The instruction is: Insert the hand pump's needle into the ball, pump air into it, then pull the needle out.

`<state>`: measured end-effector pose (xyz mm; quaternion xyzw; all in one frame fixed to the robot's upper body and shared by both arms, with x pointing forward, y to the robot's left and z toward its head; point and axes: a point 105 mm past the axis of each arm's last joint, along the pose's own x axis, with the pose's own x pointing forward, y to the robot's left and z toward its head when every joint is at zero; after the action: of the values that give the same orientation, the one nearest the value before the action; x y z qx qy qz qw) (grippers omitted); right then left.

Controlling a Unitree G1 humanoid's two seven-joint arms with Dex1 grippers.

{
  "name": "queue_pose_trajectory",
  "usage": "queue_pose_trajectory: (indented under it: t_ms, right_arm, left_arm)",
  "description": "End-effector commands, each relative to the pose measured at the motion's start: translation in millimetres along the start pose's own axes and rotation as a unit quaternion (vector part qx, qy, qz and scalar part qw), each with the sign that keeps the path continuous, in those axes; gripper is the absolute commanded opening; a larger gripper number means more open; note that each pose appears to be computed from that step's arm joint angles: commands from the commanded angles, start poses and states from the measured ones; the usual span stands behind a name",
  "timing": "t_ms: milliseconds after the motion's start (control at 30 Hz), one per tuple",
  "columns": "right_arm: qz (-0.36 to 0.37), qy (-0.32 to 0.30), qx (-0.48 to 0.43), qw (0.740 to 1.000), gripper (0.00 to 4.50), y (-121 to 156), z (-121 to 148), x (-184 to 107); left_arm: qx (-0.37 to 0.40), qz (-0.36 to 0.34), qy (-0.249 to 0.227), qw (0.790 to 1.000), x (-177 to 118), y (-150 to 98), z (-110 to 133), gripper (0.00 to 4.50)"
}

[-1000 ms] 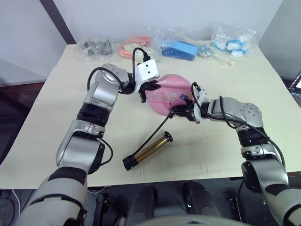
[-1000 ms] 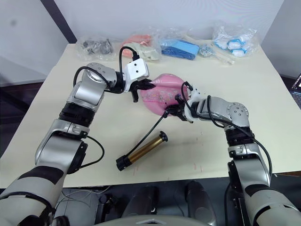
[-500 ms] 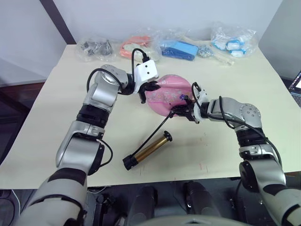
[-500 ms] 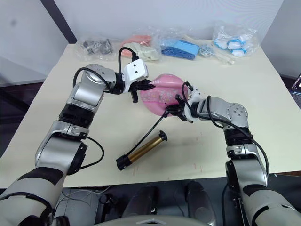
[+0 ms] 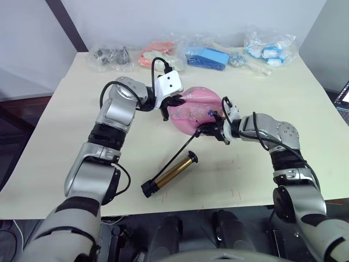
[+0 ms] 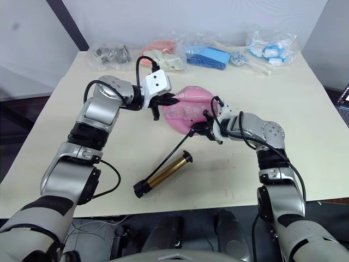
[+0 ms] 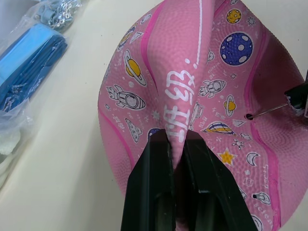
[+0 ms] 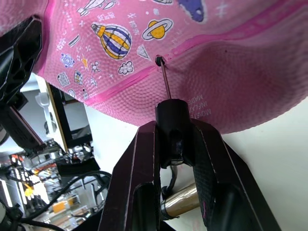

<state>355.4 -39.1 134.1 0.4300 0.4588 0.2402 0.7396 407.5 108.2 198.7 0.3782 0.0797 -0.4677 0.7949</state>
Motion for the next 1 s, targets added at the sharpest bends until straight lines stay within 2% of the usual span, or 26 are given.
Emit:
queue_pose_trajectory:
  t_ms: [33, 500, 1000]
  right_arm:
    - [0.006, -0.013, 0.016, 1.0, 0.4, 8, 7, -2]
    - [0.001, -0.036, 0.081, 0.996, 0.4, 14, 13, 0]
    - [0.007, -0.037, 0.088, 0.995, 0.4, 18, 15, 2]
  left_arm:
    - [0.014, -0.02, -0.01, 1.0, 4, -9, 7, 0.01]
    - [0.016, -0.028, -0.012, 0.999, 3, -14, 5, 0.01]
    - [0.018, -0.033, -0.008, 0.999, 3, -16, 1, 0.01]
